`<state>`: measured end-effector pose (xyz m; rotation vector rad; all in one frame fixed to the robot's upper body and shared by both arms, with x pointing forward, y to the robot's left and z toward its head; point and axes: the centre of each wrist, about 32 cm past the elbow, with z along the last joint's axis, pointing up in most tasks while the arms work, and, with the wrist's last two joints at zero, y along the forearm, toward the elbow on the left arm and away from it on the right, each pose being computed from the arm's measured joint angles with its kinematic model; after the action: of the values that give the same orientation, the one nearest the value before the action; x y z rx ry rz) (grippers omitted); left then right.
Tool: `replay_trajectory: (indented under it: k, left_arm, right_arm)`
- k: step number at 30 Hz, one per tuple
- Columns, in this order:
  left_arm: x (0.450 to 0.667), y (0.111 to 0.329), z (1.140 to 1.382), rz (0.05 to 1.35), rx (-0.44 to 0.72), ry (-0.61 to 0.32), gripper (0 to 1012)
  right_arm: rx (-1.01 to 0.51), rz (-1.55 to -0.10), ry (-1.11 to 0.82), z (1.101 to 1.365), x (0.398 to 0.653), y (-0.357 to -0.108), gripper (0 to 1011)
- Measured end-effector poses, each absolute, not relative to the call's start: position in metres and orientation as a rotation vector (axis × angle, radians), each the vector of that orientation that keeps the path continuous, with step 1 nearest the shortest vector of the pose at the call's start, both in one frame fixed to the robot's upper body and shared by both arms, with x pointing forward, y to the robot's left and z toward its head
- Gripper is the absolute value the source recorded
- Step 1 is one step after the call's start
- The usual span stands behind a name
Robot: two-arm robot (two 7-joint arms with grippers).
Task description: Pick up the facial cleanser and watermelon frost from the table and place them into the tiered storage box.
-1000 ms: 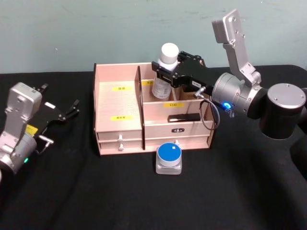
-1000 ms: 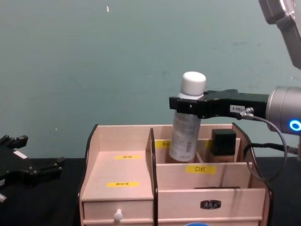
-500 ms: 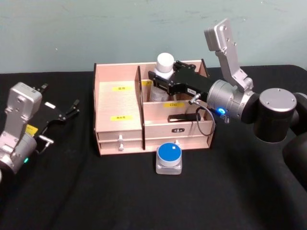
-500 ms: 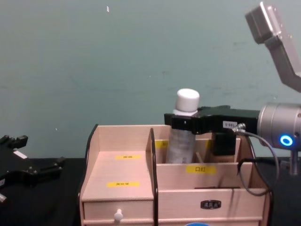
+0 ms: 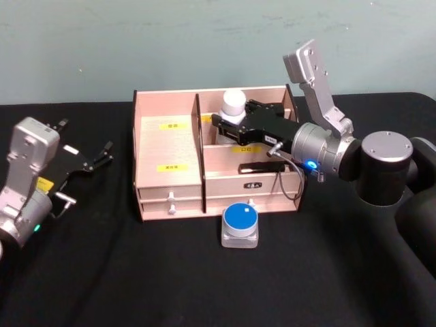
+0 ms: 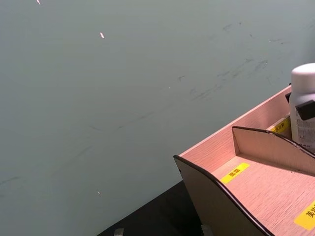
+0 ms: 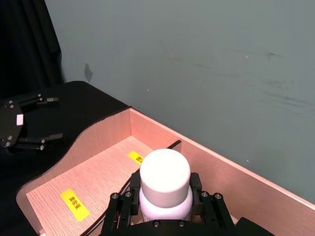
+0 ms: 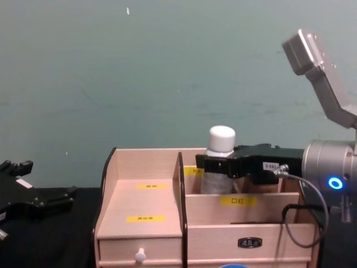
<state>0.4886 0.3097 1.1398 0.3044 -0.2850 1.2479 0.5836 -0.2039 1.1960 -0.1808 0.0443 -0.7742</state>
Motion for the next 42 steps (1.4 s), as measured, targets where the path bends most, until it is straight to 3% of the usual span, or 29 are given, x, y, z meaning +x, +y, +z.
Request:
replay_trajectory:
  k: [14,15,27,35,42]
  left_arm:
    - [0.489,0.310,1.140,1.248,0.304,-0.285,1010]
    - [0.489,0.310,1.140,1.248,0.304,-0.285,1010]
    - [0.489,0.310,1.140,1.248,0.304,-0.285,1010]
    - [0.489,0.310,1.140,1.248,0.304,-0.285,1010]
    - [0.489,0.310,1.140,1.248,0.305,-0.285,1009]
  right_arm:
    - [-0.183,-0.774,0.043,1.195,0.584,-0.204,622]
    - [-0.184,-0.772,0.041,1.195,0.585,-0.204,683]
    - [-0.131,-0.777,-0.020,1.208,0.578,-0.206,997]
    - [-0.142,-0.762,-0.043,1.224,0.563,-0.209,1003]
    - [-0.210,-0.725,-0.046,1.244,0.526,-0.214,1002]
